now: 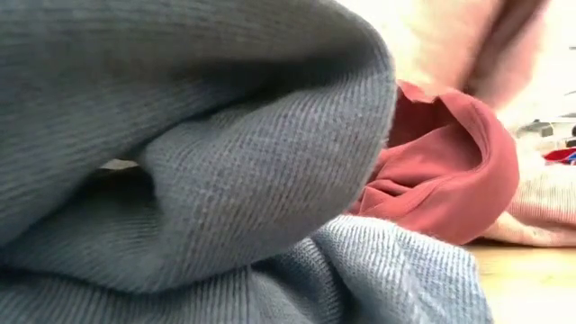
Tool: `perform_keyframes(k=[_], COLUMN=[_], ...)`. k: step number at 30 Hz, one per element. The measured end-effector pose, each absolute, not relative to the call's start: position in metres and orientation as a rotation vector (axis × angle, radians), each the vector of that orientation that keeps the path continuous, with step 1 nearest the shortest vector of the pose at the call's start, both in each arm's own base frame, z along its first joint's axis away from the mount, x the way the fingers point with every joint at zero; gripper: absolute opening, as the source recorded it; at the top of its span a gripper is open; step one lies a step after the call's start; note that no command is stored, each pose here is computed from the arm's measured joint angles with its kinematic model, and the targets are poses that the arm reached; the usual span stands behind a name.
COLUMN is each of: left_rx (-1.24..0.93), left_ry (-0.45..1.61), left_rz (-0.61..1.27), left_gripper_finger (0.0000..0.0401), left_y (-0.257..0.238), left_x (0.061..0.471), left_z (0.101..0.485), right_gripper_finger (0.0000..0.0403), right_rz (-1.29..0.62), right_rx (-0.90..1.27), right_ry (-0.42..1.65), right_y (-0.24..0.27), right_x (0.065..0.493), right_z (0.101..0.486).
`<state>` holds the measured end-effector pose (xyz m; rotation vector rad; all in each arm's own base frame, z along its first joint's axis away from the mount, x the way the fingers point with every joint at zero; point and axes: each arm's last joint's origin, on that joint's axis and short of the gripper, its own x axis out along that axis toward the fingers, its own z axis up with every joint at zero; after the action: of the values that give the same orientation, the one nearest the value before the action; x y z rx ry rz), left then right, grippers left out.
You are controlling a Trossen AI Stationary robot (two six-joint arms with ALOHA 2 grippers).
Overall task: Sort clothes
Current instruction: Put the pink polo into the laundry bin
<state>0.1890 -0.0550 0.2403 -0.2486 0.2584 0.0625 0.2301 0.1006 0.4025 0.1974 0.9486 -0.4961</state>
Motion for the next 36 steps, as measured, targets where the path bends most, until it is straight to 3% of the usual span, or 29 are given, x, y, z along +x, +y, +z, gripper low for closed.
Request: perform_keyframes(k=[18, 36], left_rx=[-0.248, -0.225], left_ry=[0.259, 0.284], left_rz=[0.064, 0.123], left_gripper_finger=[0.0157, 0.0157], left_y=[-0.055, -0.055], left_x=[0.189, 0.194], left_z=[0.24, 0.233], right_gripper_finger=[0.0008, 0.0009], right_rz=[-0.519, -0.63], right_rx=[0.163, 0.004], right_ry=[0.52, -0.111], right_y=[0.05, -0.012], right_x=[0.218, 0.231], right_z=[0.505, 0.591])
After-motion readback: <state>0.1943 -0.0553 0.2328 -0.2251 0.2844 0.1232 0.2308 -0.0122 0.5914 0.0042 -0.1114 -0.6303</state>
